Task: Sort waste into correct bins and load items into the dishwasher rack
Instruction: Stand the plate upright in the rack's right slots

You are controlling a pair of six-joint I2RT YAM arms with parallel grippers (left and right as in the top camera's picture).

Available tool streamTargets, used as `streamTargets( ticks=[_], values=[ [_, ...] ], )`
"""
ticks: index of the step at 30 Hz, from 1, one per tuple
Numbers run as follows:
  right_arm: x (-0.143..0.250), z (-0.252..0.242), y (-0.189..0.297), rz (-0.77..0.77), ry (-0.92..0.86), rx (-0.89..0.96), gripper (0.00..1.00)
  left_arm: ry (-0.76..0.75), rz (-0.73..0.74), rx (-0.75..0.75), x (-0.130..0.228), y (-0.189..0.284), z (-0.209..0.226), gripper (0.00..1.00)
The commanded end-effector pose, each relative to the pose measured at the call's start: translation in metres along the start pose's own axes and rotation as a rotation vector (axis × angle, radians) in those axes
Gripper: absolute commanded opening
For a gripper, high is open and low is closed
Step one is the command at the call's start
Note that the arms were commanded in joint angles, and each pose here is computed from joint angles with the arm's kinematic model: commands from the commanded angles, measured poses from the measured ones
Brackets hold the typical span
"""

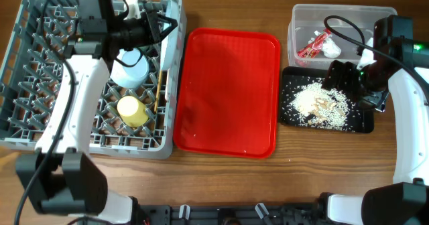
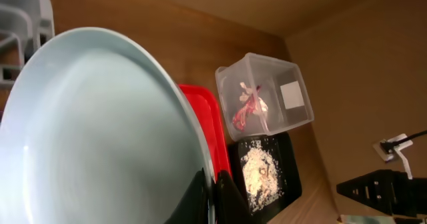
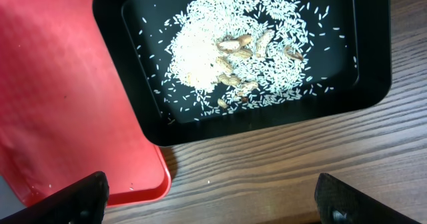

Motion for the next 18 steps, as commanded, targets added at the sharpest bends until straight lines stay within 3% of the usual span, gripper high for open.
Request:
streamTargets(
  ticks=[1, 3, 5, 10, 15, 18],
  values=[
    [-0.001, 0.001, 0.009, -0.034, 0.005, -0.007, 1.0, 0.057, -0.001, -0.024, -0.008, -0.005, 0.02, 0.04],
    [-0.001, 0.001, 0.009, -0.034, 0.005, -0.007, 1.0, 0.069, -0.015, -0.056, -0.01, -0.006, 0.029, 0.09],
    [-0.001, 0.001, 0.009, -0.037, 0.005, -0.007, 1.0, 0.061, -0.038, -0.086, -0.014, -0.004, 0.034, 0.35],
    [-0.004, 0.001, 0.009, -0.051, 0.007, -0.008, 1.0, 0.041, -0.104, -0.11, -0.026, 0.005, 0.041, 0.53],
    [-0.009, 0.008, 0.01, -0.081, 0.074, -0.083, 1.0, 0.044, -0.166, -0.134, -0.034, 0.031, 0.04, 0.54],
    [-0.018, 0.023, 0.012, -0.146, 0.154, -0.196, 1.0, 0.018, -0.178, -0.258, -0.027, 0.042, 0.043, 0.54]
  ],
)
Point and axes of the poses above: each gripper's point midway between its finger pads, its own y axis back along the fingers, its own z axis along the line the jaws close on, x = y × z, the point moved 8 cm from there along y, back along the fingers, and after that the axes turned 9 degrees about y, right-handed, at the moved point
